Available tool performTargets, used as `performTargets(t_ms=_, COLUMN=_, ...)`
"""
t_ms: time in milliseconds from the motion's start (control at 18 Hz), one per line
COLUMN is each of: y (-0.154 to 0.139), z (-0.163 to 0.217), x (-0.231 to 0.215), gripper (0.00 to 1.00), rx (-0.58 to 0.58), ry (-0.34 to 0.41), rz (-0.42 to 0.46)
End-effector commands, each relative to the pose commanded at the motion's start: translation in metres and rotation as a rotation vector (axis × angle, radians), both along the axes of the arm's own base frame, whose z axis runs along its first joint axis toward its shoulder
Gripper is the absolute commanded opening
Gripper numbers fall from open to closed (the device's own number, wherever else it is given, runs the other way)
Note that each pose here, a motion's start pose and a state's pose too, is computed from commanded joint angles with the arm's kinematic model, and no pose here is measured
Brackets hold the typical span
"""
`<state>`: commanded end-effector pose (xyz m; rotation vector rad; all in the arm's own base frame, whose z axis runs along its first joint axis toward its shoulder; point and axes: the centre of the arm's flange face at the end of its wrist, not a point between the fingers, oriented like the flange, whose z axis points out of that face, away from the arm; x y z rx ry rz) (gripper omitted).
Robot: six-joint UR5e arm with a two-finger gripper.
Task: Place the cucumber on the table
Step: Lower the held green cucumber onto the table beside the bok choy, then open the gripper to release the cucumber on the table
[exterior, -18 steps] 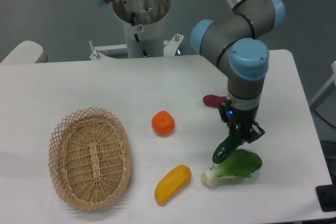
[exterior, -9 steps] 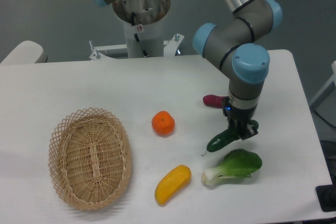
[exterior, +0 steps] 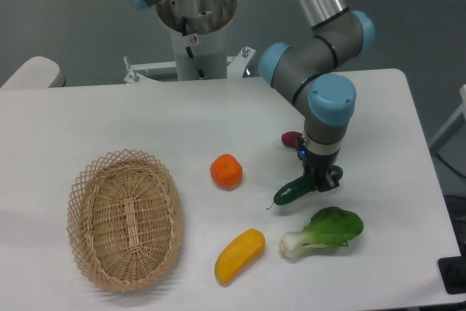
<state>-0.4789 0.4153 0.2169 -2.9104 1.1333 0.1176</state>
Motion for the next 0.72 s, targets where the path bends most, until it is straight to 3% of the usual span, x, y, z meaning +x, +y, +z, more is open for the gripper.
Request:
performTargets(t_ms=444, y=0.003, z=-0.012, x=0.000, gripper=0.12, rx=-0.007, ry=-0.021, rz=0.040)
performTargets(t_ms=667, y=0.005, z=-0.008, x=-0.003, gripper=0.24, rx=-0.001, ry=-0.012, rz=0.041)
performTargets(t_ms=722, y=0.005, z=-0.008, x=-0.004, gripper=0.33, rx=0.000, ry=-0.011, rz=0.041)
